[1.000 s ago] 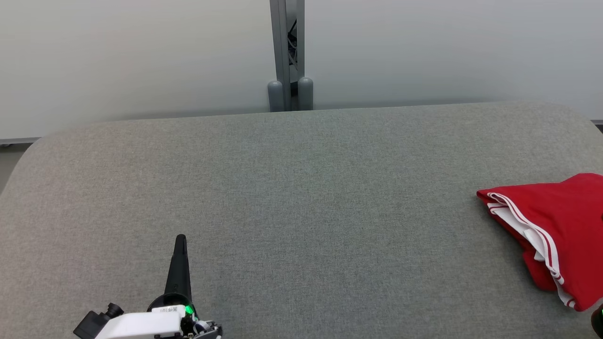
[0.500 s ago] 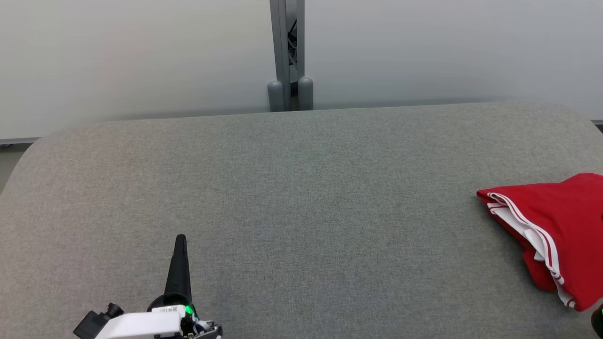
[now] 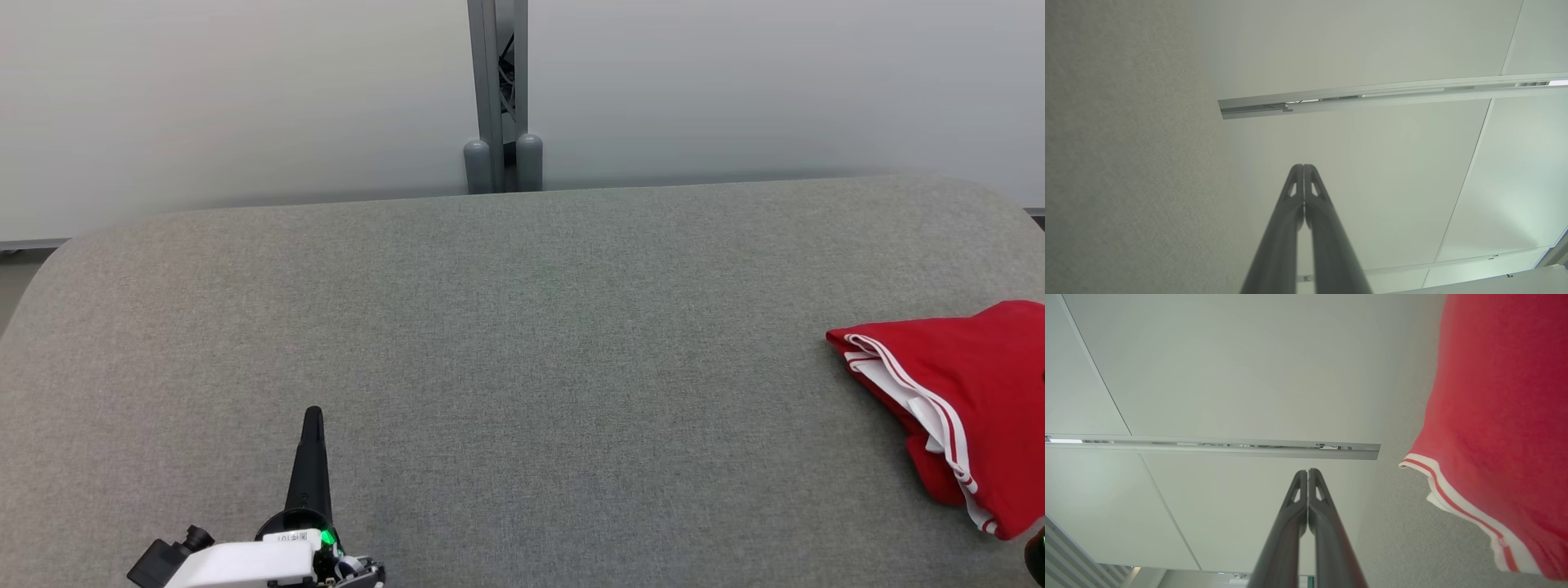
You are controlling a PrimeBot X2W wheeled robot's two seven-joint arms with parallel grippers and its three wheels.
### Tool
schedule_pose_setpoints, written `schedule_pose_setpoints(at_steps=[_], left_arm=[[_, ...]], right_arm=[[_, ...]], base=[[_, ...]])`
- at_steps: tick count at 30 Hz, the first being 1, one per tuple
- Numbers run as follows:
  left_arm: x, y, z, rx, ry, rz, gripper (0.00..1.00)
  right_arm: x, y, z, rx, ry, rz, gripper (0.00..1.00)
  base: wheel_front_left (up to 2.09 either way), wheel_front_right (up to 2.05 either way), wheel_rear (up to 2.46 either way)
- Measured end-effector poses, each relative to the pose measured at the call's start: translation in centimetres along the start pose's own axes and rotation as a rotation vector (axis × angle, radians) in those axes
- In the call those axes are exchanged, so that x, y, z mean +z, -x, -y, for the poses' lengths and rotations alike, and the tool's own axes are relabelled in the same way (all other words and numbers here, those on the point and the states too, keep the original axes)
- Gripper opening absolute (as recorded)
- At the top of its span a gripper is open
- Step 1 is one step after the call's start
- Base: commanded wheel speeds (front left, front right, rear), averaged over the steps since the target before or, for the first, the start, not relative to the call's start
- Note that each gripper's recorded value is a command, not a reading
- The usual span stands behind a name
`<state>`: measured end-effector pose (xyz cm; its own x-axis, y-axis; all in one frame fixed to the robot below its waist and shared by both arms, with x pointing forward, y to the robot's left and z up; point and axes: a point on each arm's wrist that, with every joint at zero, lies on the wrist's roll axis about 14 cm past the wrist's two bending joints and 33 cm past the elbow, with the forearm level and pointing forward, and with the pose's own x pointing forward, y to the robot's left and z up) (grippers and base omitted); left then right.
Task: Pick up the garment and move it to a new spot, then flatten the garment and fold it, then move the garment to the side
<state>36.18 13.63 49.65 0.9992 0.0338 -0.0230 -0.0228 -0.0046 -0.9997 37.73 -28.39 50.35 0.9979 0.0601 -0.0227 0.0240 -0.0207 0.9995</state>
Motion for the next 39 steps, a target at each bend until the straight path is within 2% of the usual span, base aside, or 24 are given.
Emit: schedule_pose_setpoints(at_steps=[39], left_arm=[[0.00,0.00,0.00,0.000,0.000,0.000,0.00]], right_arm=[[0.01,0.00,-0.01,0.000,0.000,0.000,0.00]], base=[[0.00,0.00,0.00]])
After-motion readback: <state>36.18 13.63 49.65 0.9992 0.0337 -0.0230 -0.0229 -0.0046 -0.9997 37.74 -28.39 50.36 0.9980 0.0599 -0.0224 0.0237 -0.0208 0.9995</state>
